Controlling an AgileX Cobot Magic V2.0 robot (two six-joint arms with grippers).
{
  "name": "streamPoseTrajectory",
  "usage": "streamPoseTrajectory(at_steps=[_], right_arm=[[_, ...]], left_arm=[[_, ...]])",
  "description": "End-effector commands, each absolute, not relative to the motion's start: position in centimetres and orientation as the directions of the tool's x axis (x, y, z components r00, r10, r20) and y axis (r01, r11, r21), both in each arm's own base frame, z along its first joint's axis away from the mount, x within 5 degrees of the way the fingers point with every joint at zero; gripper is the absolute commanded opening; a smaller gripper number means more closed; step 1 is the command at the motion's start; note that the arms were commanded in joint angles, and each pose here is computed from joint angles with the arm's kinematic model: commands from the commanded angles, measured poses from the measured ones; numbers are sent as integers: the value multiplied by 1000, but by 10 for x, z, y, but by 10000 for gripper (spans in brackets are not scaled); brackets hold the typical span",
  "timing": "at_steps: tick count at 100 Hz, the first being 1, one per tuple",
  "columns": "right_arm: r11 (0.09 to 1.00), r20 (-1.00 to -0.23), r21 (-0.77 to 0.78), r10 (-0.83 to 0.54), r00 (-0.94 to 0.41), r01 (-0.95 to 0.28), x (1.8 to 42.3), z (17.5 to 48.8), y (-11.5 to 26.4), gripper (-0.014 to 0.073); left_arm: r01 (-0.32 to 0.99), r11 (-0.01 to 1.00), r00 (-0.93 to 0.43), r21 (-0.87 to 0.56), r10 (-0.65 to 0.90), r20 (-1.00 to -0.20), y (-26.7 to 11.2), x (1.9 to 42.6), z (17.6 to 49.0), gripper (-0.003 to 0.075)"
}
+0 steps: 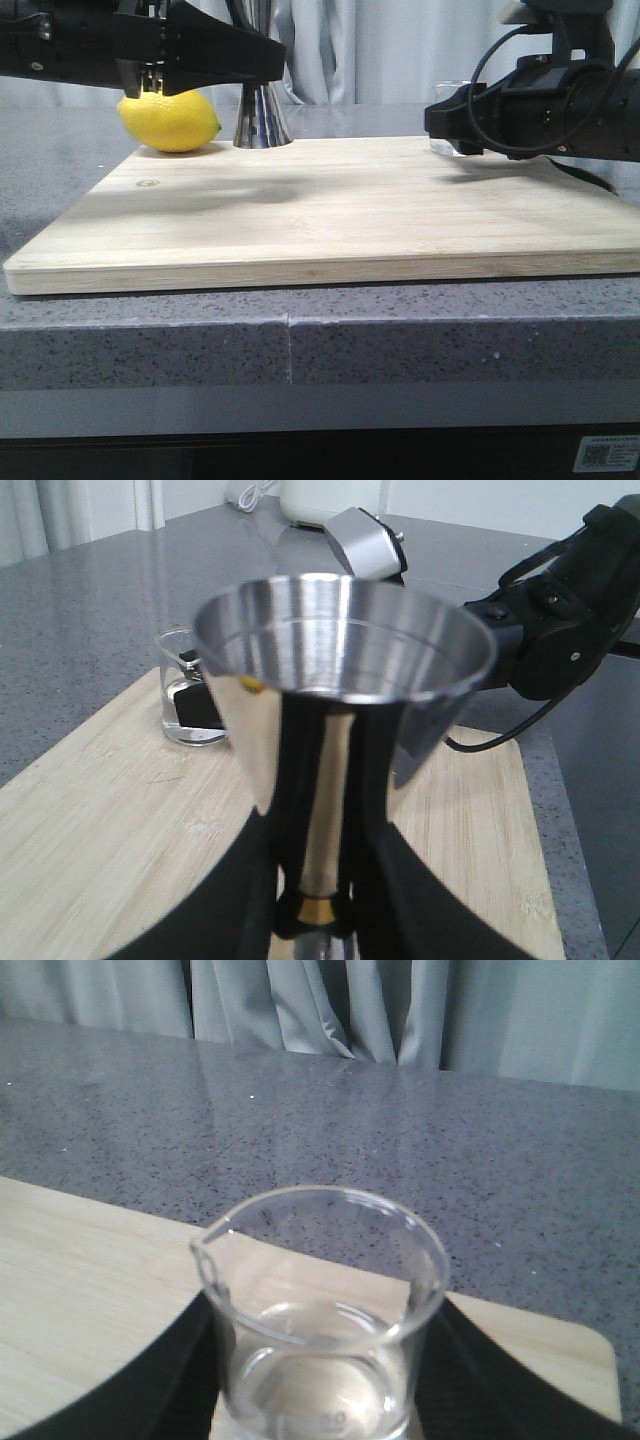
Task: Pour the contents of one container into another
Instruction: 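Grasp the glass beaker with the right gripper and lift it, then carry the beaker with the right gripper above the held jigger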
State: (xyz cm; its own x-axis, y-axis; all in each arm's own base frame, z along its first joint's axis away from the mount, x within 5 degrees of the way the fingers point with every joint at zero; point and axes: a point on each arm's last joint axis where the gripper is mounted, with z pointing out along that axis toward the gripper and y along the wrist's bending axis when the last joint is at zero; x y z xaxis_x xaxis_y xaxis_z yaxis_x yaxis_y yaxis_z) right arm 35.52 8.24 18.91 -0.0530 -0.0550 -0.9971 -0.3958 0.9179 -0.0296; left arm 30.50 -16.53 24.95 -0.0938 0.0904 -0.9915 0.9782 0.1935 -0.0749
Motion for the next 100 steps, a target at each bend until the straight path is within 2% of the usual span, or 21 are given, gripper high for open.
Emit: streamPoseTrajectory(at_steps=[1,31,59,100], right_arm=[[917,-995,-47,-9,97,-396,357,219,81,207],[910,-993,-79,-35,114,-408,352,233,81,195],[905,-985,-154,-107,139,-396,331,277,78,195],[869,-960,-258,-180,214,-423,277,345,74,195]], left_arm=[[992,123,-30,-36,-49,-998,-168,295,285,-19],[992,123,-31,-36,-44,-999,-171,294,285,-19],[992,121,-35,-39,-32,-999,-179,291,284,-19],[994,111,22,19,-26,-999,-196,295,298,-19]])
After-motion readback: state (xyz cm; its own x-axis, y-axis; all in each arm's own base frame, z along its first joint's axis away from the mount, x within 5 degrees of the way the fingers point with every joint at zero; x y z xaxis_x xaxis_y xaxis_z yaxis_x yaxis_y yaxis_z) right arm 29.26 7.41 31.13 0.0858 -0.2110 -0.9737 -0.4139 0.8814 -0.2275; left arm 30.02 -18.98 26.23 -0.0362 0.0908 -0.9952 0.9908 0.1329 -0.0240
